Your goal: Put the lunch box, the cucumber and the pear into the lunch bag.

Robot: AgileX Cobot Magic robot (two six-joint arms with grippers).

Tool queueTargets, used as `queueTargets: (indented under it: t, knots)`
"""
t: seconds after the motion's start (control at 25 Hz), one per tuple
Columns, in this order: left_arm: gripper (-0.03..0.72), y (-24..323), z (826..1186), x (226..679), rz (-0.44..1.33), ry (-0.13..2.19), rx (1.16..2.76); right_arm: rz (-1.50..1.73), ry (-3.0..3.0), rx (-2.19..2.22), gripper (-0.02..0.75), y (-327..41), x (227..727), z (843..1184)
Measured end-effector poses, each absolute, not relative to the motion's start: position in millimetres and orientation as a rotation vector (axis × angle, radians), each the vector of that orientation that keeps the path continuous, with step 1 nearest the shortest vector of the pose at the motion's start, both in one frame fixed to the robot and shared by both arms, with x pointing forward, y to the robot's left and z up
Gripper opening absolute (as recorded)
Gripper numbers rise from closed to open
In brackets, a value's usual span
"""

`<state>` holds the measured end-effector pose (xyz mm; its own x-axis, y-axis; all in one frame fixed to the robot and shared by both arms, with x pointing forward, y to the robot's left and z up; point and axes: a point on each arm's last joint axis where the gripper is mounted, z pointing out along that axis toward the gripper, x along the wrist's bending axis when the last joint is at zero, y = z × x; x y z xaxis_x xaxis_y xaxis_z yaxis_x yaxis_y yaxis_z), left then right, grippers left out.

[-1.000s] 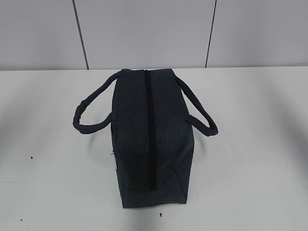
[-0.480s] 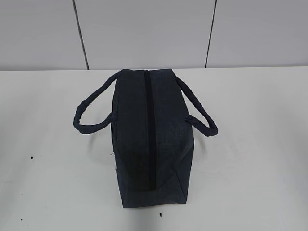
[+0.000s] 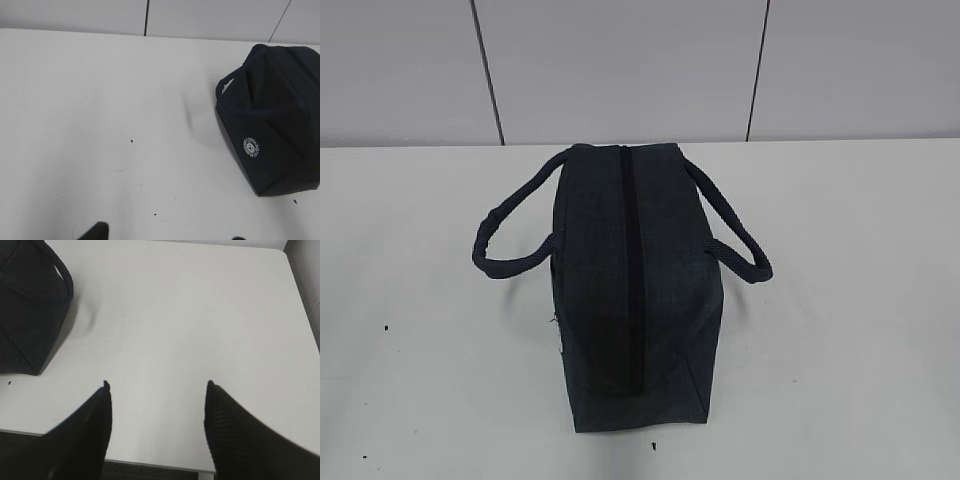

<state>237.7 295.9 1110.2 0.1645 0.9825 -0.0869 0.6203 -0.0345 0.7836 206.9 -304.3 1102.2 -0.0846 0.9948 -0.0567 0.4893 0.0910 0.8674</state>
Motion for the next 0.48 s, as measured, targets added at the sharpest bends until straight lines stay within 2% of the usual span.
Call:
queueTargets:
  t: [0.28,0.48]
  knots:
    - [0.435,304.8,1080.7,202.1,0.789,1.441,1.65,0.912,1.667,1.485,0.461,-304.7,202.4,1074.2]
    - [0.435,303.6,1067.3,210.4,0.816,1.409,1.686,0.867,1.708,1.521,0.461,-304.3,210.3,1059.0]
